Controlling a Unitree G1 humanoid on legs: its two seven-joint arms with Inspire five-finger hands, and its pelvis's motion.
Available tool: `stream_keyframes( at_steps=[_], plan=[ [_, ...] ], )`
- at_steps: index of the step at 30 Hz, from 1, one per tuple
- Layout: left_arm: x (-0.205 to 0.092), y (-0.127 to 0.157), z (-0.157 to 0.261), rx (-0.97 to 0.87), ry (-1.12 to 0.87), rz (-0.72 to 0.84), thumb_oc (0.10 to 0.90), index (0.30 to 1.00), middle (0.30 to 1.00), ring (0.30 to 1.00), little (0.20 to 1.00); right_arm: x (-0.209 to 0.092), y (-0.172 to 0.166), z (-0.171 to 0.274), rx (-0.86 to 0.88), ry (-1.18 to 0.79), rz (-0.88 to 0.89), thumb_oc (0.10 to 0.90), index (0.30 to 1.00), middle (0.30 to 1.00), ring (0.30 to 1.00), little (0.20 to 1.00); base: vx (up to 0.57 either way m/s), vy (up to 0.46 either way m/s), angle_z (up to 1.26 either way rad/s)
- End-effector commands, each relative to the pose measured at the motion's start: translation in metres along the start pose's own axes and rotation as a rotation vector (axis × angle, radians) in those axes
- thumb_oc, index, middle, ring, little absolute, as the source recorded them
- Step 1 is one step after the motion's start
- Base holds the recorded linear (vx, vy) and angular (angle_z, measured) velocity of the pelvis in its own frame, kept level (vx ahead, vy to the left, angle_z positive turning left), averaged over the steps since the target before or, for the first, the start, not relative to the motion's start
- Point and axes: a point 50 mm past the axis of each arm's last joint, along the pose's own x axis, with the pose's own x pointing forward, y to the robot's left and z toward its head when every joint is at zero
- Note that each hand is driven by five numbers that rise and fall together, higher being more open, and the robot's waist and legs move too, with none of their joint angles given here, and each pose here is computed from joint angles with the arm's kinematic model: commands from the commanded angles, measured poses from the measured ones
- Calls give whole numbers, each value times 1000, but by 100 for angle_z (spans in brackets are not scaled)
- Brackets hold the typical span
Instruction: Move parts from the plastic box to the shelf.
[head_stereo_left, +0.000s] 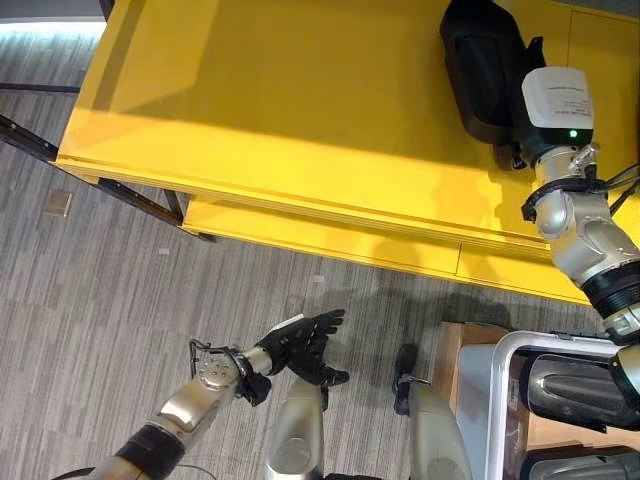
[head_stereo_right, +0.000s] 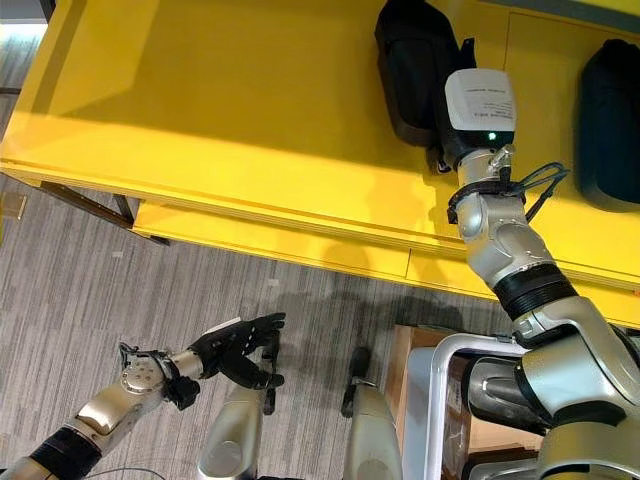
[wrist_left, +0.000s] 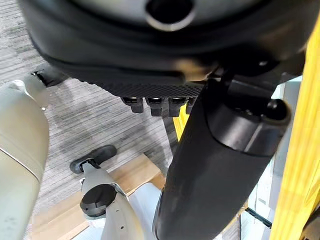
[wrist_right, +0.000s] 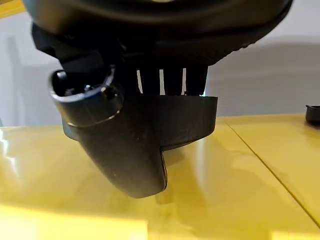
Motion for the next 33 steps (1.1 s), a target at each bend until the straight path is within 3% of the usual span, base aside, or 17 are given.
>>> stream_keyframes(
  at_steps=[1, 23, 24, 25, 26, 33],
  plan=[
    [2, -17, 19, -21, -137, -52, 900, 1000, 1000, 1000, 1000, 11, -31, -16, -12, 79, -56, 400, 300, 300, 300, 300, 2, 17, -6],
    [12, -22, 25, -49, -154, -39, 900, 1000, 1000, 1000, 1000, -8, 19, 5, 157, 133, 86, 400, 300, 300, 300, 300, 0, 9, -2],
    [14, -22, 25, -51, -155, -38, 900, 1000, 1000, 1000, 1000, -8, 22, 14, 214, 91, 107, 475, 404, 404, 404, 404, 0, 0, 0],
    [14, -22, 26, -51, -155, -38, 900, 1000, 1000, 1000, 1000, -8, 22, 14, 217, 88, 107, 625, 616, 616, 616, 616, 0, 0, 0],
    [15, -22, 25, -52, -154, -39, 900, 1000, 1000, 1000, 1000, -8, 23, 18, 234, 72, 109, 900, 1000, 1000, 1000, 1000, 0, 0, 0],
    [13, -21, 25, -51, -144, -47, 900, 1000, 1000, 1000, 1000, -9, 27, 27, 329, 23, 177, 900, 1000, 1000, 1000, 1000, 21, -2, -3]
  ],
)
